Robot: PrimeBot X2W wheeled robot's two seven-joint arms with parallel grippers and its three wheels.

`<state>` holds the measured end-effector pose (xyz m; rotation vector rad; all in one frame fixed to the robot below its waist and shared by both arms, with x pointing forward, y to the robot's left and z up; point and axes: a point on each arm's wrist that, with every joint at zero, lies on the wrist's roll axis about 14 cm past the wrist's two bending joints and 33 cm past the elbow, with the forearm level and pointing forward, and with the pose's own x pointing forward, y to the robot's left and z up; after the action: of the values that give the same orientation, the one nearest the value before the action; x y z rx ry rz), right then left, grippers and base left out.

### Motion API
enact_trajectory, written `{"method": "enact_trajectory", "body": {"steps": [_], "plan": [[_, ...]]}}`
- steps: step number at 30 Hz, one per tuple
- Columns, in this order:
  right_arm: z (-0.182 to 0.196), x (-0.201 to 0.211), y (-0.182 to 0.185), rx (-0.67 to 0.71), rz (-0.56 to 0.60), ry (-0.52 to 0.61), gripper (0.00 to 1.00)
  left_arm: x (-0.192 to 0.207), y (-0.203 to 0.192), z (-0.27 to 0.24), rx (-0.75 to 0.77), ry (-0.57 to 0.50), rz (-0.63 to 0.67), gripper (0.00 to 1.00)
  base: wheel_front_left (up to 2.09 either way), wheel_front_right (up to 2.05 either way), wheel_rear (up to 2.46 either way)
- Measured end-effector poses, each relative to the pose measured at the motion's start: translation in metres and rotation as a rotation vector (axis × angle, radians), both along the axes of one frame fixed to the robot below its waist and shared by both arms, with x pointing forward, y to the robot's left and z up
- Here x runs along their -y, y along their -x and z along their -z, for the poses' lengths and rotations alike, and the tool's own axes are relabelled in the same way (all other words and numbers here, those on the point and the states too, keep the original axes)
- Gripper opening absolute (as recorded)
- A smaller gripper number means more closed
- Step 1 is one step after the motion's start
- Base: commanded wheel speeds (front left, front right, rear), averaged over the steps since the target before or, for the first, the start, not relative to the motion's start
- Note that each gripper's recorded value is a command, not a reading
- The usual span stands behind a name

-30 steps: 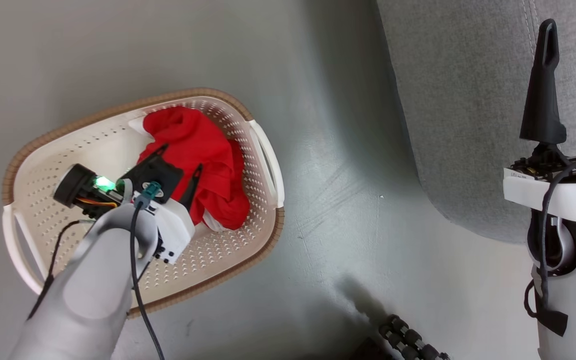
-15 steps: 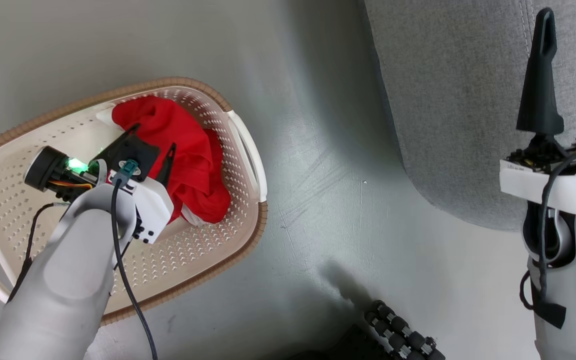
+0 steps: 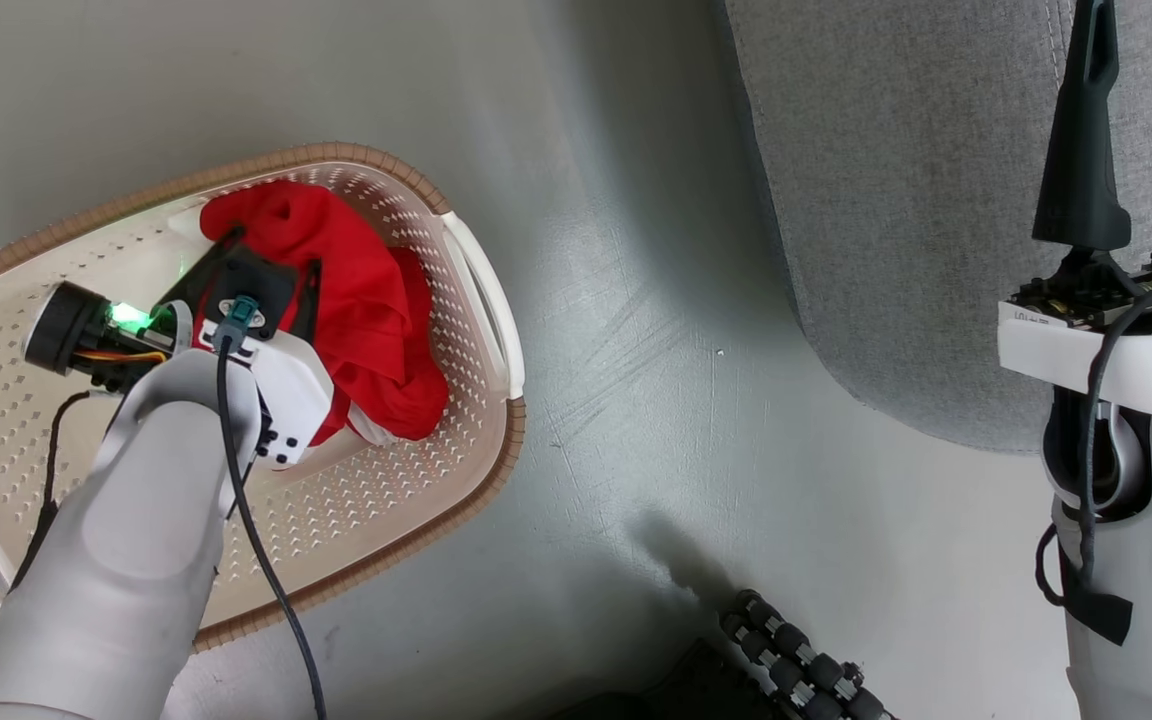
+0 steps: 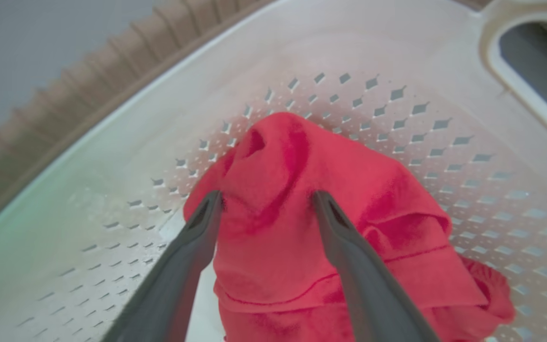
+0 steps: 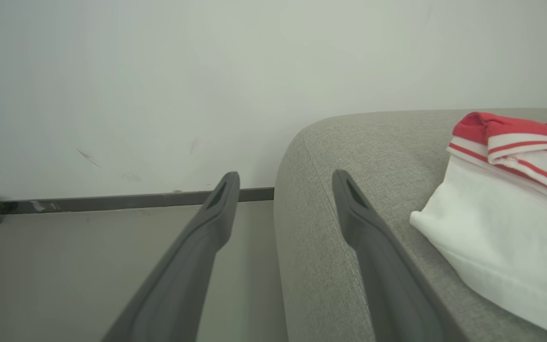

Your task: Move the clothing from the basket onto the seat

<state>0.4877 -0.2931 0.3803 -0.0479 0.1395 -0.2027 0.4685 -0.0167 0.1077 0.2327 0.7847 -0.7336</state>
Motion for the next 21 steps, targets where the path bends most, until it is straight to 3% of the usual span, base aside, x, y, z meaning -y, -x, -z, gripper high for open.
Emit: {"method": "enact_trajectory", "body": {"steps": [8,10,11,12,21], "plan": [[0.001,0.000,0.000,-0.004,0.000,0.002,1.00,0.001,0.014,0.008,-0.046,-0.016,0.027,0.99,0.00,0.00,0.00],[0.001,0.001,0.000,-0.005,0.000,0.003,1.00,0.004,0.017,0.009,-0.053,-0.009,0.041,0.46,0.00,0.00,0.00],[0.001,0.001,0.000,-0.005,0.001,0.004,1.00,0.006,0.018,0.008,-0.056,-0.004,0.053,0.28,0.00,0.00,0.00],[0.001,0.001,0.000,-0.005,0.001,0.004,1.00,0.007,0.019,0.008,-0.055,-0.003,0.060,0.00,0.00,0.00,0.00],[-0.001,0.003,0.000,0.001,0.006,0.007,1.00,0.015,0.017,0.002,-0.021,0.031,0.072,0.00,0.00,0.00,0.00]]}}
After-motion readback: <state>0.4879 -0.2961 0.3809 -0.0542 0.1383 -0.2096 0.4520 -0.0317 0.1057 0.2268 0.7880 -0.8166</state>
